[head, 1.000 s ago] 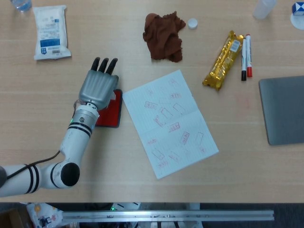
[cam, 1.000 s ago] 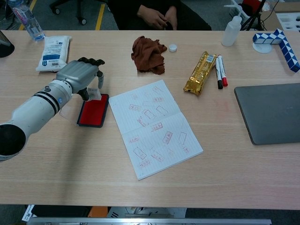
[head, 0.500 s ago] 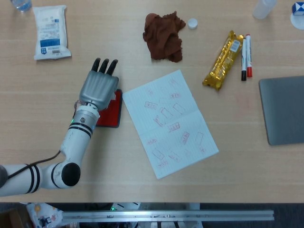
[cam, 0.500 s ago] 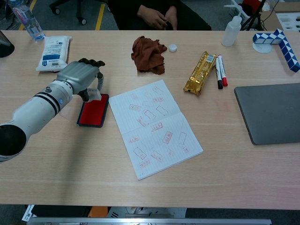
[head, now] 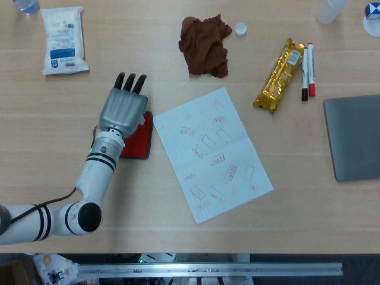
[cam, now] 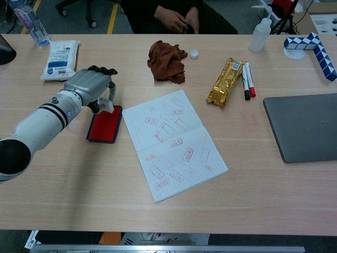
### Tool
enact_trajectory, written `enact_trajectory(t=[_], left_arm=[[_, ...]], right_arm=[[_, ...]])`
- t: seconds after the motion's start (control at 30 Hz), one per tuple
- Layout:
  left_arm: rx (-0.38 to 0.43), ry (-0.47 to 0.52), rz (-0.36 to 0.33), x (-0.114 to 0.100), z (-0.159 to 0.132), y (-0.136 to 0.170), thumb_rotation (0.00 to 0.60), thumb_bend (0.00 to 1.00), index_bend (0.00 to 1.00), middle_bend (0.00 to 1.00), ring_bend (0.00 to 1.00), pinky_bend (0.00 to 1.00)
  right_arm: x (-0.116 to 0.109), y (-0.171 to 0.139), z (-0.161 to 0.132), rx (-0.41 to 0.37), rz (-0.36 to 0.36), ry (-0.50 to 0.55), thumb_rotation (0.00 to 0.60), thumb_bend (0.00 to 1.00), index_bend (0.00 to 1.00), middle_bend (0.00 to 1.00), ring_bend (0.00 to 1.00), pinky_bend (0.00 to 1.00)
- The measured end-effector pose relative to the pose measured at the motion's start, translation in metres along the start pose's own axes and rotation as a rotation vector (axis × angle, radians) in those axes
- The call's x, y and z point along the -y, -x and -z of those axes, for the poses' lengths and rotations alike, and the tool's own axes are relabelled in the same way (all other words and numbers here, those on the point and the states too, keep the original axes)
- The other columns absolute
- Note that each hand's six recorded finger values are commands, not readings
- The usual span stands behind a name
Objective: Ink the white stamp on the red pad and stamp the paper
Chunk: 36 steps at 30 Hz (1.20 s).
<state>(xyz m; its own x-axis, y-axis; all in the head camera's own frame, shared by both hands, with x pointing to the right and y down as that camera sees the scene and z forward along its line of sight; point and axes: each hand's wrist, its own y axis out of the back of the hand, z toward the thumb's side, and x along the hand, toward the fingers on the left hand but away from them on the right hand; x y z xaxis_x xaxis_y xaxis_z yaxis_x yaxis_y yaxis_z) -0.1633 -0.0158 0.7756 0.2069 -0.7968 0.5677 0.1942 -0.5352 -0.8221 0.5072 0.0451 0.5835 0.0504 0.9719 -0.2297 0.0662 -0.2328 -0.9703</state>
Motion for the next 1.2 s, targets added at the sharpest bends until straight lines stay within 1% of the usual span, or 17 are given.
enact_trajectory(t=[0.17, 0.43, 0.6, 0.77, 0.87, 0.97, 1.2], left_arm=[[0.006, 0.008, 0.005, 0.001, -0.002, 0.0, 0.6, 0.34, 0.52, 0.06, 0.0, 0.01], [0.027, 0.012, -0.009, -0.004, -0.003, 0.003, 0.6, 0.34, 0.57, 0.08, 0.0, 0.01], [0.051, 0.02, -0.015, -0.01, -0.001, 0.01, 0.6, 0.34, 0.57, 0.08, 0.0, 0.01], [0.081, 0.004, -0.028, -0.014, 0.005, 0.019, 0.6, 0.34, 0.58, 0.08, 0.0, 0.01], [0.095, -0.012, -0.029, -0.011, 0.009, 0.026, 0.6, 0.34, 0.58, 0.08, 0.0, 0.01], [0.108, -0.033, -0.019, -0.005, 0.013, 0.031, 0.6, 0.34, 0.58, 0.08, 0.0, 0.01], [0.121, -0.057, -0.004, 0.006, 0.009, 0.031, 0.6, 0.34, 0.59, 0.08, 0.0, 0.01]], right_arm=[[0.0, 0.0, 0.001, 0.002, 0.001, 0.002, 0.6, 0.22, 0.41, 0.47, 0.33, 0.35], [0.0, 0.0, 0.001, 0.001, 0.002, 0.003, 0.6, 0.22, 0.41, 0.47, 0.33, 0.35], [0.001, 0.0, 0.0, -0.002, 0.003, 0.005, 0.6, 0.22, 0.41, 0.47, 0.33, 0.35], [0.002, 0.0, -0.001, -0.006, 0.001, 0.006, 0.6, 0.22, 0.41, 0.47, 0.33, 0.35], [0.002, 0.0, -0.001, -0.007, 0.0, 0.005, 0.6, 0.22, 0.41, 0.47, 0.33, 0.35], [0.002, 0.0, -0.002, -0.009, -0.001, 0.006, 0.6, 0.22, 0.41, 0.47, 0.33, 0.35], [0.003, 0.0, -0.002, -0.007, -0.001, 0.005, 0.6, 0.22, 0.41, 0.47, 0.33, 0.35]])
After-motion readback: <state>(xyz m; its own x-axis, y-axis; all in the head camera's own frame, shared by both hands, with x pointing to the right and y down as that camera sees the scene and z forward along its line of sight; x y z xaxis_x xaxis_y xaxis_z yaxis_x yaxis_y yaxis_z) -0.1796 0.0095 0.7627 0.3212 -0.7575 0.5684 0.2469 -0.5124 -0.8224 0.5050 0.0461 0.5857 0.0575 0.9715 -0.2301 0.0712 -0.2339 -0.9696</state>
